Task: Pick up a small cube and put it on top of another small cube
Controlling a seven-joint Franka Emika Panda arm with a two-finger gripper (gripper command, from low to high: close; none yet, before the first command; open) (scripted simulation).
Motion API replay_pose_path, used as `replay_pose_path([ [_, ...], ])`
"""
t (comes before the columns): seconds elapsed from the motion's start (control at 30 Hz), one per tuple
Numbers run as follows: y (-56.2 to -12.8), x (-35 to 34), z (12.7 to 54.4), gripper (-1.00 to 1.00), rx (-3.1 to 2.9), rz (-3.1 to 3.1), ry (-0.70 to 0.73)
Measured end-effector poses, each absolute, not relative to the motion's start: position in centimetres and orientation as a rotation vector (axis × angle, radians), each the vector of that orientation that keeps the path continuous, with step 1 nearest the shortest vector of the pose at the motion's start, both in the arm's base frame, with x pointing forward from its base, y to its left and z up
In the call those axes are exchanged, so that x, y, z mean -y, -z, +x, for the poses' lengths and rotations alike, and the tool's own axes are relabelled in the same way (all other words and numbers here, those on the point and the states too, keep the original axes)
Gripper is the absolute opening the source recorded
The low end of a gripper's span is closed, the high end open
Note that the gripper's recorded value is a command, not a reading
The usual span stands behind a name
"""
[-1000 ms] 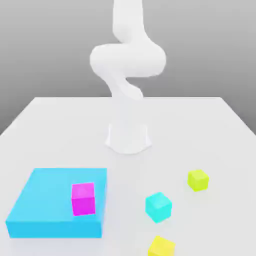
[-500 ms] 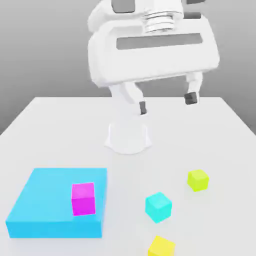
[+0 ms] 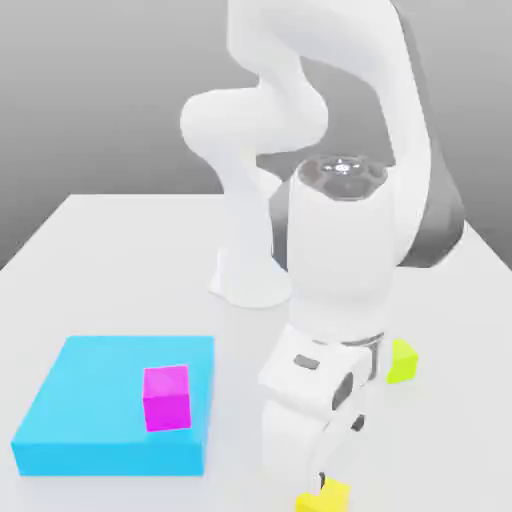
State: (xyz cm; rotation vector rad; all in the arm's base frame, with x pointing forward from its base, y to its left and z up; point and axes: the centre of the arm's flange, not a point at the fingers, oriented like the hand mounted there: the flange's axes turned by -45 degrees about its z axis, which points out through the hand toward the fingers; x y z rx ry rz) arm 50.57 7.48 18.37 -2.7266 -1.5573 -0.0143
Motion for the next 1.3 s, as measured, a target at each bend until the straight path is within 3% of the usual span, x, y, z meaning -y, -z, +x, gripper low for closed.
replay_pose_path([
  [0.1,-14.1,-7.5,50.5,0.00,1.574,-2.721,0.002],
  [0.13,-13.1,-7.5,50.4,-1.00,1.574,-2.720,0.001],
  [0.33,-12.6,-7.4,50.3,-1.00,1.573,-2.719,-0.002],
  [0.53,-18.7,-8.1,49.8,-1.00,1.612,-2.690,-0.004],
  [0.87,-22.5,-20.1,34.9,-1.00,2.446,-1.891,-0.008],
  [1.07,-23.6,-21.8,25.9,-1.00,2.823,-1.356,-0.002],
  [1.3,-18.5,-22.0,24.8,-1.00,2.872,-1.272,-0.003],
])
